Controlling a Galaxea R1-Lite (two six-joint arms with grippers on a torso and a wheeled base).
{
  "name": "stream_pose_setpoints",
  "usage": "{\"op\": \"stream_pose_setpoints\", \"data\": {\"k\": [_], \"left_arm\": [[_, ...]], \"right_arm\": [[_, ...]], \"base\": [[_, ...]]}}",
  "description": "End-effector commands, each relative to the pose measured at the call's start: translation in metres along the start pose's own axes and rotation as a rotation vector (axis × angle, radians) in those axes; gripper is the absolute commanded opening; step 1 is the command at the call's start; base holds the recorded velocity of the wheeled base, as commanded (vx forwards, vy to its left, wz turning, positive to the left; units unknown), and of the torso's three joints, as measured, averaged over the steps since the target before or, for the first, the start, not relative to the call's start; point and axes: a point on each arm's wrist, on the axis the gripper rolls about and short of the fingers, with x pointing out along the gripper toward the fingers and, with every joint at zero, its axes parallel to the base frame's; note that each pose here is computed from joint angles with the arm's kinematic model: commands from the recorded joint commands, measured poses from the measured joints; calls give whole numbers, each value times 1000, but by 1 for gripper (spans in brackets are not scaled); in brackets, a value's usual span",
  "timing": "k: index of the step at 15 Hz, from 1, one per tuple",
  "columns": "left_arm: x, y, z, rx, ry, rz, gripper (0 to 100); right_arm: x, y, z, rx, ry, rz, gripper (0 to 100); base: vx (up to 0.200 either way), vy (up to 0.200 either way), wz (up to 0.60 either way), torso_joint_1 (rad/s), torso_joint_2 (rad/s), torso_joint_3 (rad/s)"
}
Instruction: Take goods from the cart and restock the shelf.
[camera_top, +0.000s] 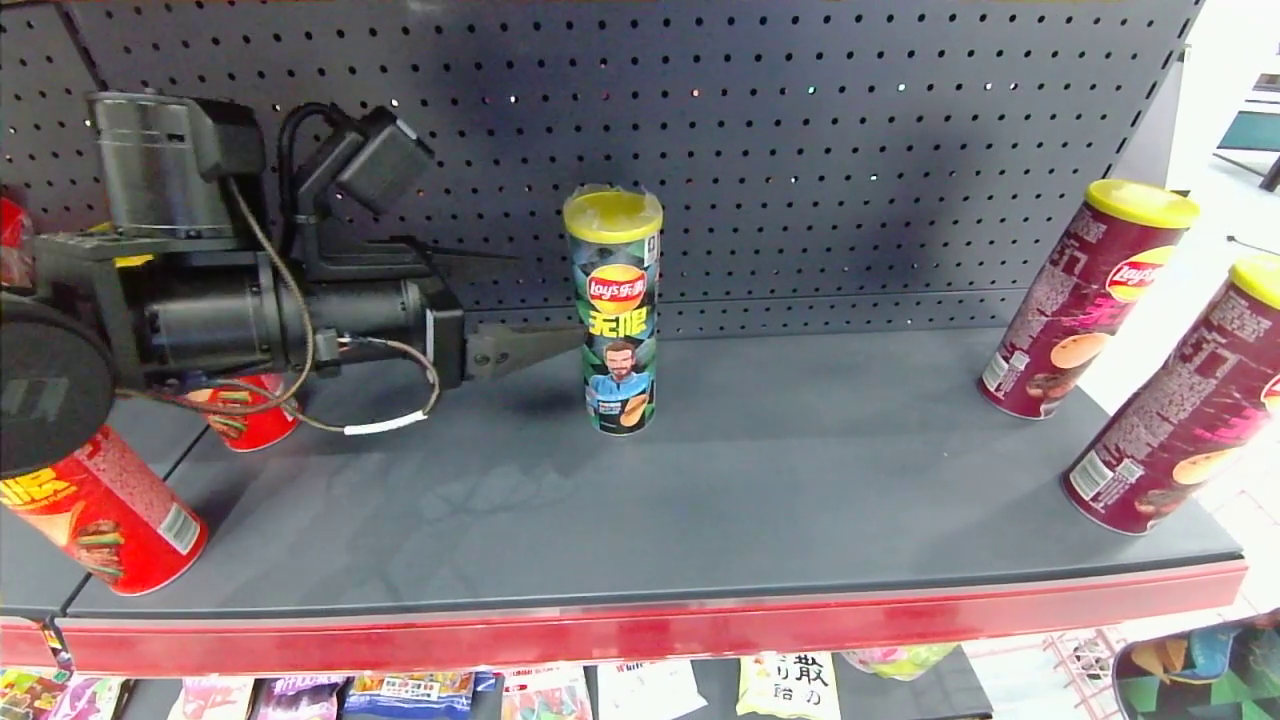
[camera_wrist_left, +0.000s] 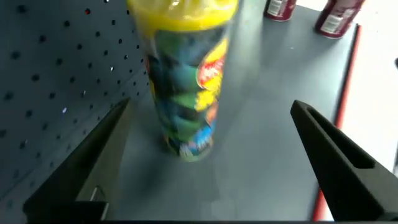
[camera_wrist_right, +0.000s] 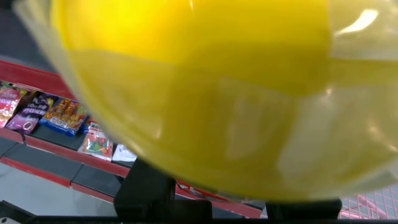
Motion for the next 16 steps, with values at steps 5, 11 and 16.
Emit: {"op": "stream_pose_setpoints", "data": {"k": [5,11,16], "left_arm": [[46,14,-11,-10,36,2,100],[74,23,-7,6,18,-8,100],[92,27,-11,5,19,-18,100]], "right_arm": [[-1,0,-1,0,0,-1,0],[0,0,-1,1,2,-1,0],[0,0,-1,1,3,-2,0]], "base": [[0,0,0,0,0,0],[0,0,0,0,0,0],[0,0,0,0,0,0]]}}
